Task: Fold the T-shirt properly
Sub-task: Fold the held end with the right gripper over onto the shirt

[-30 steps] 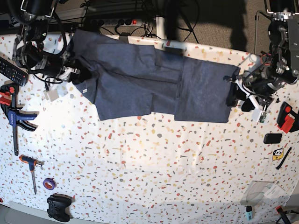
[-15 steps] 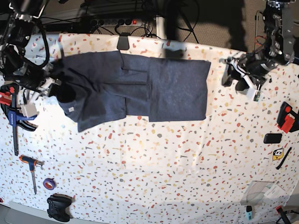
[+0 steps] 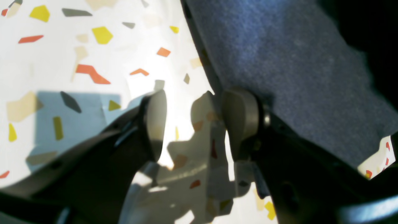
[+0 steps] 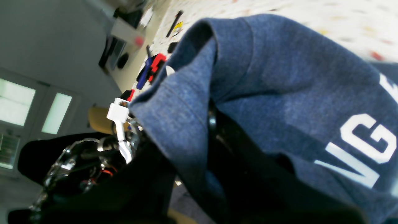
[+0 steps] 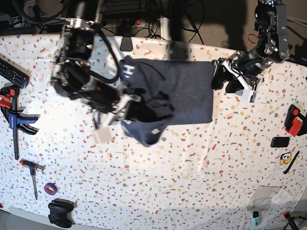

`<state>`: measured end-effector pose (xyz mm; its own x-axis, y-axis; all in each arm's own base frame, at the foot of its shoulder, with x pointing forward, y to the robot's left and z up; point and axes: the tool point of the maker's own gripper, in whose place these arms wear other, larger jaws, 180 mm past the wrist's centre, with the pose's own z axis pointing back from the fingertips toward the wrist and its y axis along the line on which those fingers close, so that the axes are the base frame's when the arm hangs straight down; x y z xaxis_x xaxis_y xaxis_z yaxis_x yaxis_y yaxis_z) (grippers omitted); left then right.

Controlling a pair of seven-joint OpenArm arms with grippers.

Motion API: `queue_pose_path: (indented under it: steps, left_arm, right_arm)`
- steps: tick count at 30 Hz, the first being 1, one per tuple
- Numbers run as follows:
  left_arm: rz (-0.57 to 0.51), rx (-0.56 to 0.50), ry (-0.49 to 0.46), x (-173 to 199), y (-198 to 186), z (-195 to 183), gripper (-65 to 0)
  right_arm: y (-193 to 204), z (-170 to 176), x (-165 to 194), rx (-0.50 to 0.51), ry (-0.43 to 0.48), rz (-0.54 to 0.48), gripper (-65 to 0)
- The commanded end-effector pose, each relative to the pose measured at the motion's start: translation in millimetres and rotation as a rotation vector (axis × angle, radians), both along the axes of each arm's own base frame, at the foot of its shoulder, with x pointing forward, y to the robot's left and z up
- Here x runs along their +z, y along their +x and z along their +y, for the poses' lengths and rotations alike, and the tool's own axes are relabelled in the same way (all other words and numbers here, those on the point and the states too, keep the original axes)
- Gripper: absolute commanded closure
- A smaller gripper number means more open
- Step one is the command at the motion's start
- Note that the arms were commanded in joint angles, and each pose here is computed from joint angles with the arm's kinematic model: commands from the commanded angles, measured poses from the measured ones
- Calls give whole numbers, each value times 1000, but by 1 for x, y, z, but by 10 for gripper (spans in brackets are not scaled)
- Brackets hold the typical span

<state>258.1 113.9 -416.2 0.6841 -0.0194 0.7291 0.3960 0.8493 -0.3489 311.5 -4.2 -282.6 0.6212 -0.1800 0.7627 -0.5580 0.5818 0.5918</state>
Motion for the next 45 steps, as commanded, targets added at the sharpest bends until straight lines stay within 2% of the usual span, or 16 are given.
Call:
queue_pose_path:
  steps: [1, 3, 8, 12, 14, 15, 18, 20, 26, 28, 32, 36, 38, 41, 45]
  left_arm:
    - [-14, -6, 4, 5, 3, 1, -311]
    - [-15, -6, 3, 5, 3, 1, -311]
    - [-15, -6, 4, 5, 3, 1, -311]
    - [-13, -6, 5, 5, 3, 1, -311]
    - [-17, -5, 4, 5, 4, 1, -311]
    - [-17, -5, 4, 5, 4, 1, -311]
    - [-17, -6, 8, 5, 4, 3, -311]
    - [-18, -8, 20, 5, 4, 7, -311]
    - [-24, -21, 87, 7, 5, 32, -311]
    - [-27, -21, 109, 9, 6, 42, -311]
    - [-43, 15, 114, 18, 13, 62, -311]
    - [-61, 31, 98, 31, 18, 78, -311]
    - [-63, 30, 100, 34, 19, 83, -311]
    - [-53, 26, 93, 36, 18, 84, -311]
    - [-45, 16, -12, 45, 16, 72, -311]
  right_arm:
    - [7, 17, 24, 12, 51, -71, 0]
    - [6, 45, 28, 37, 52, -93, 0]
    - [0, 84, 26, 102, -42, -162, 0]
    - [-4, 102, 11, 121, -127, -146, 0]
    - [-9, 111, 8, 155, -130, -139, -2]
    - [-12, 116, 7, 169, -128, -140, -53]
    - [-23, 131, 20, 218, -53, -143, -220]
    - [-31, 142, 32, 259, 25, -147, -273]
    - [-52, 154, 65, 361, 228, -146, -276]
    - [-55, 155, 71, 389, 254, -139, -276]
    - [-55, 156, 76, 428, 241, -148, -276]
    - [-43, 152, 84, 414, 222, -185, -276]
    - [-29, 144, 82, 377, 174, -208, -276]
    - [-2, 123, 80, 287, 100, -237, -276]
    - [38, 77, 72, 119, -14, -250, -276]
